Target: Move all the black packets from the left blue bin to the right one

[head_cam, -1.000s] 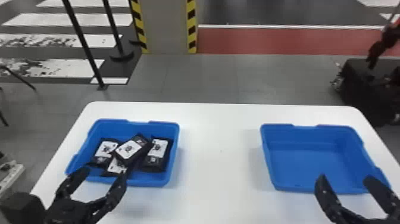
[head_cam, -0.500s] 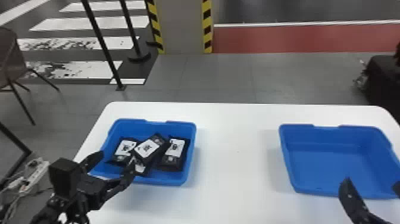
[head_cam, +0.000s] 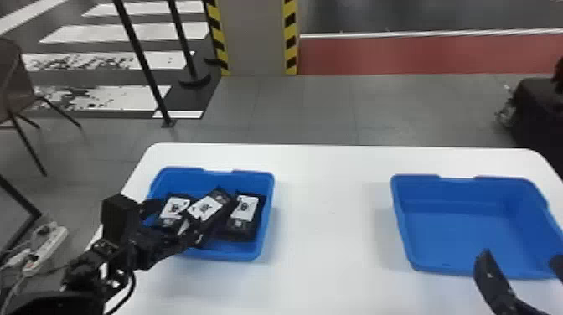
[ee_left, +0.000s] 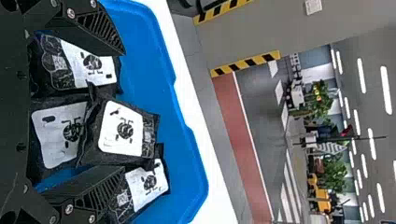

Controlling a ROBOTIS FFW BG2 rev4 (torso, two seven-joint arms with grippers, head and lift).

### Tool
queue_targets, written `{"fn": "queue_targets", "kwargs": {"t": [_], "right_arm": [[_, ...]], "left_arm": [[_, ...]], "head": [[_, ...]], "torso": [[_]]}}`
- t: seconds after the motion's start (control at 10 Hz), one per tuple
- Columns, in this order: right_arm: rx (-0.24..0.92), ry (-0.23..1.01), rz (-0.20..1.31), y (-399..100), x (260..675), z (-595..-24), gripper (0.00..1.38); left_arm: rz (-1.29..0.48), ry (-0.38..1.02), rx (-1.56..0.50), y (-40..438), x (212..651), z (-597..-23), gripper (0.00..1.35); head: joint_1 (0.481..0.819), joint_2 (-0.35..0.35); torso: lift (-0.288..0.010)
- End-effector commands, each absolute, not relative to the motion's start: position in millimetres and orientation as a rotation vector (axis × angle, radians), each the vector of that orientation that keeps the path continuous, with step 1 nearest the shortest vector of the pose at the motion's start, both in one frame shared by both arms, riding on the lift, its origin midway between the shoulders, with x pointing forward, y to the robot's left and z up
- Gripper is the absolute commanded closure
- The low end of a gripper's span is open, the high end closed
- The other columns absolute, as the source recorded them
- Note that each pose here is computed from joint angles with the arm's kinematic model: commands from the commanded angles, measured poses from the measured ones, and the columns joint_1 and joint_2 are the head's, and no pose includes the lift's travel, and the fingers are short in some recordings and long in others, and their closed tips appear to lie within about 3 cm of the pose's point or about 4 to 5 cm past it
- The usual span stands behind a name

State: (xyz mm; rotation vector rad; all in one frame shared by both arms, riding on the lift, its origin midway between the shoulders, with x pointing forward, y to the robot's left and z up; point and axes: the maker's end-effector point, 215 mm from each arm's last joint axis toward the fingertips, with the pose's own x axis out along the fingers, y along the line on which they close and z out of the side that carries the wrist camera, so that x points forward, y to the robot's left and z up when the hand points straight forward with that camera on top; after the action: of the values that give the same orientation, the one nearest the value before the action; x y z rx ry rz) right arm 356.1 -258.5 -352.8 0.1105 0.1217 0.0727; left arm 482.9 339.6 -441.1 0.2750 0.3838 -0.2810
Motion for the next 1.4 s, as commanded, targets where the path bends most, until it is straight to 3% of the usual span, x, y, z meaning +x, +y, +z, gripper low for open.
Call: {"fn": "queue_targets", "kwargs": {"t": [0.0, 0.2, 0.3, 0.4, 0.6, 0.7, 0.8, 1.1, 1.3], "right_arm": [[0.111, 0.122, 0.071, -259, 356, -353, 0.13], [0.112, 0.12, 0.073, -258, 357, -353, 0.13], [0.113, 0.119, 0.071, -258, 357, -353, 0.13], [0.116, 0.121, 0.073, -258, 356, -353, 0.13], [0.119, 0.121, 0.071, -258, 356, -353, 0.13], [0.119, 0.121, 0.072, -258, 356, -353, 0.13], [0.119, 0.121, 0.072, -258, 356, -353, 0.13], [0.121, 0.121, 0.072, -258, 356, -353, 0.13], [0.146, 0.106, 0.087, -249, 357, -346, 0.13]], "left_arm": [[-0.339, 0.417, 0.284, 328, 497, -456, 0.16], [-0.406, 0.443, 0.296, 313, 510, -463, 0.18], [-0.406, 0.491, 0.268, 316, 506, -477, 0.36], [-0.395, 0.535, 0.247, 319, 499, -488, 0.63], [-0.38, 0.563, 0.241, 326, 493, -496, 0.77], [-0.377, 0.559, 0.247, 328, 494, -494, 1.03], [-0.373, 0.543, 0.255, 330, 496, -489, 1.16], [-0.337, 0.45, 0.306, 340, 487, -439, 1.22], [-0.324, 0.39, 0.307, 337, 451, -390, 1.22]], "head": [[0.695, 0.112], [0.695, 0.082], [0.695, 0.075], [0.695, 0.071], [0.695, 0.083], [0.695, 0.086], [0.695, 0.09], [0.695, 0.097], [0.695, 0.111]], "torso": [[-0.11], [-0.11], [-0.11], [-0.11], [-0.11], [-0.11], [-0.11], [-0.11], [-0.11]]}}
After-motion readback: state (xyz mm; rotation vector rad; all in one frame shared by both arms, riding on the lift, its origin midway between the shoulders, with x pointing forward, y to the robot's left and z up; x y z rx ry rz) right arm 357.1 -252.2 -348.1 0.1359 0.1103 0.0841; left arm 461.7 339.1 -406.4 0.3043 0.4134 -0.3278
